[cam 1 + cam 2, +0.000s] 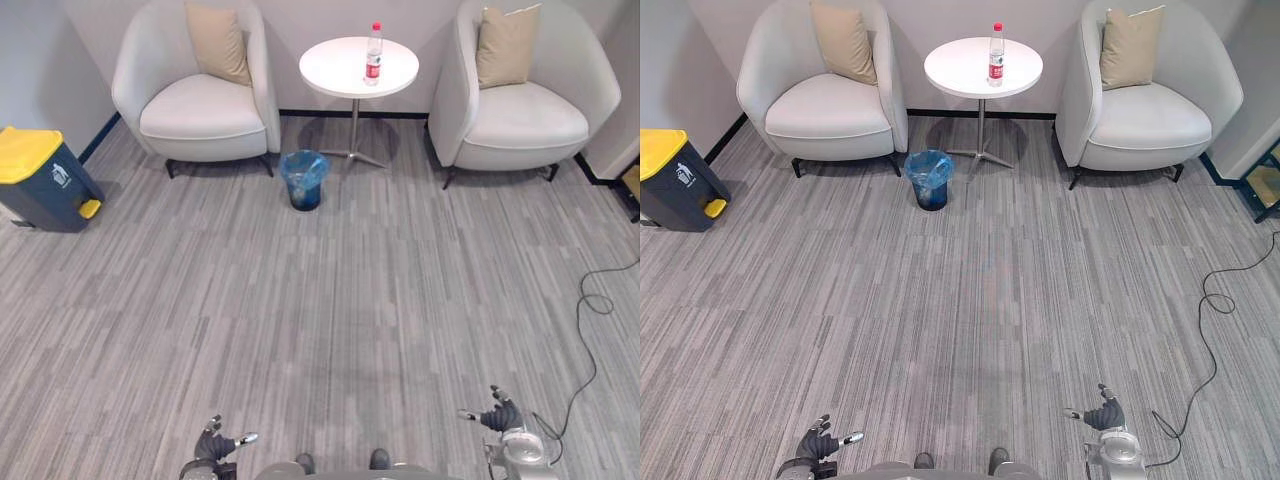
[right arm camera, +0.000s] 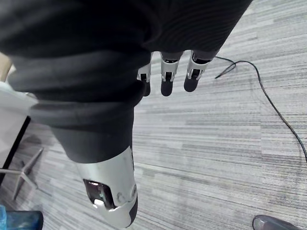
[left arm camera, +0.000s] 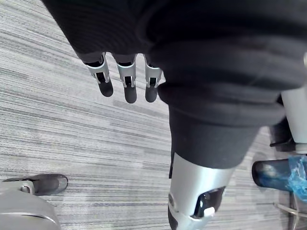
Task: Gather rubbish on tea table into small bin, then transfer packed bag to large trash can.
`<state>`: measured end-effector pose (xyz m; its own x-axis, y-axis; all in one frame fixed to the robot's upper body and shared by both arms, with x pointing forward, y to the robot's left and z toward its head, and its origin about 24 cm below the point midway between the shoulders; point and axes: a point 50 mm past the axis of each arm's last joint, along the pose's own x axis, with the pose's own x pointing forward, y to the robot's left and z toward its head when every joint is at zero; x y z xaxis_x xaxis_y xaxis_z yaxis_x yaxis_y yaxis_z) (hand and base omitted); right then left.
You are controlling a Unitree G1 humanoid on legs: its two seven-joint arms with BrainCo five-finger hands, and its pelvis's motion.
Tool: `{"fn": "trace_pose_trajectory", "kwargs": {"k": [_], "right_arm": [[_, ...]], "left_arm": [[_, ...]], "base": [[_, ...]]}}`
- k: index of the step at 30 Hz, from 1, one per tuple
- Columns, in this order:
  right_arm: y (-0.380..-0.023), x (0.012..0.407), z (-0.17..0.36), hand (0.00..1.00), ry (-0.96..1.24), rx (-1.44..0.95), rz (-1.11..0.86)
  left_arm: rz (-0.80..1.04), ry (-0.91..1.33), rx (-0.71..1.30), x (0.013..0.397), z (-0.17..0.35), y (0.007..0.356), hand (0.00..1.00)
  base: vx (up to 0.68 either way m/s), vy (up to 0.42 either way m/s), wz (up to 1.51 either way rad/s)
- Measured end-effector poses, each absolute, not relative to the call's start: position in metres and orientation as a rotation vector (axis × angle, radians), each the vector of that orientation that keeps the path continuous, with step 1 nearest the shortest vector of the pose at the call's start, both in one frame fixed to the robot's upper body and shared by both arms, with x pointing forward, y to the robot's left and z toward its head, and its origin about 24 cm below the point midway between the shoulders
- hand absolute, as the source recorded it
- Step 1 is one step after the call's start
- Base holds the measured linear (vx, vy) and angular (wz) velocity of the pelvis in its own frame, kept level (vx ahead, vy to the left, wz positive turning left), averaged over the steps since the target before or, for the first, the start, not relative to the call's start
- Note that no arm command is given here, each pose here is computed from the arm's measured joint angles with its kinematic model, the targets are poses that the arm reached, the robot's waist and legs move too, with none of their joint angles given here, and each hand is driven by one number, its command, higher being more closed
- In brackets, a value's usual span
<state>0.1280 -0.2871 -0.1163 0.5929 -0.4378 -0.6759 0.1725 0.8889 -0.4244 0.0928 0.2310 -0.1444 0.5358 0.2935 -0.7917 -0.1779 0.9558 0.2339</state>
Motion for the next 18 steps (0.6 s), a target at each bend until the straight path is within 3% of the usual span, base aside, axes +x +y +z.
{"fn": "trace_pose_trajectory", "kwargs": {"k": [18], "right_arm": [[-0.2920, 0.1337, -0.1125, 0.00, 0.838, -0.252, -0.427]], "left_arm": [[0.273, 0.952, 0.154, 0.0959, -0.1410, 0.2390, 0.00]], "base": [[-0.03, -0.009, -0.08]]}}
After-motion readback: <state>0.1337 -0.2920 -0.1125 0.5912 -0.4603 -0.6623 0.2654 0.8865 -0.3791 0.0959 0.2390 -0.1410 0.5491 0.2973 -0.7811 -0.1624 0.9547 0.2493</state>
